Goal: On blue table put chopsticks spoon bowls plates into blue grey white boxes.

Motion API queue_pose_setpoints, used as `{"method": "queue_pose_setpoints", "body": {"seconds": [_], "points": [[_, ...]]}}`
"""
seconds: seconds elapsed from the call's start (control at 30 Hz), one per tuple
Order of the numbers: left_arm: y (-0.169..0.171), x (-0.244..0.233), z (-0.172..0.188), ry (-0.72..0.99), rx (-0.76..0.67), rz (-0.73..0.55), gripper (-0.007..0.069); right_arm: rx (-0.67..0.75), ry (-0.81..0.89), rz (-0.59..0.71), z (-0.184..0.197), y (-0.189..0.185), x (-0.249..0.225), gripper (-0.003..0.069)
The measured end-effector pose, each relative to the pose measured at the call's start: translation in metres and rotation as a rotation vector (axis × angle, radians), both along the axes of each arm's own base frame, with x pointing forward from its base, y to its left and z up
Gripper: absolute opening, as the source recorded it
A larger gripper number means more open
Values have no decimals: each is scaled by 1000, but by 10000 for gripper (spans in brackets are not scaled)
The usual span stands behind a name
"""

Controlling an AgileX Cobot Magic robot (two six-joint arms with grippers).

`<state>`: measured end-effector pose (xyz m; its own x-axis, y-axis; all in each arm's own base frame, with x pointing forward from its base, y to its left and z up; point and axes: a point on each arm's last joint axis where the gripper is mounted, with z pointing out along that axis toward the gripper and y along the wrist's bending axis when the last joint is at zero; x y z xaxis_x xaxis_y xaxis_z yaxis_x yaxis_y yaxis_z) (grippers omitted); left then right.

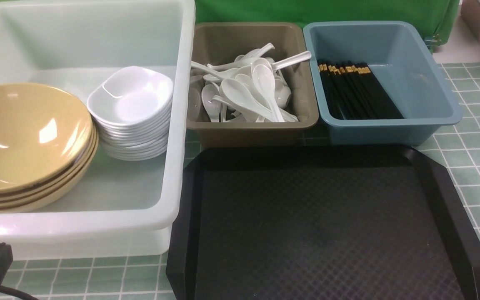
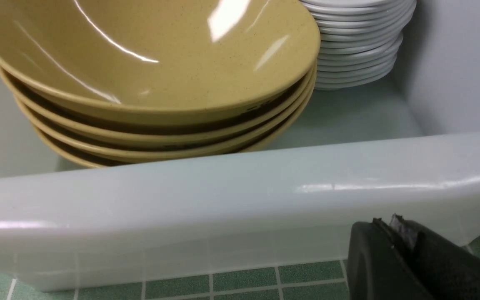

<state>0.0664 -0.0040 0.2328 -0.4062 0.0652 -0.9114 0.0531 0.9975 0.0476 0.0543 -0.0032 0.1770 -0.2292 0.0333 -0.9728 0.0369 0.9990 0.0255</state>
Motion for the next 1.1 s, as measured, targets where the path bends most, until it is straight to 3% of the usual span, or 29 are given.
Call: {"method": "queue_pose_setpoints", "body": {"seconds": [0.37,1.1], "points": [[0,0,0,0,0,0,1,0,0,-65,0,-4,0,35],[0,0,0,0,0,0,1,0,0,-31,0,-2,0,36]]}}
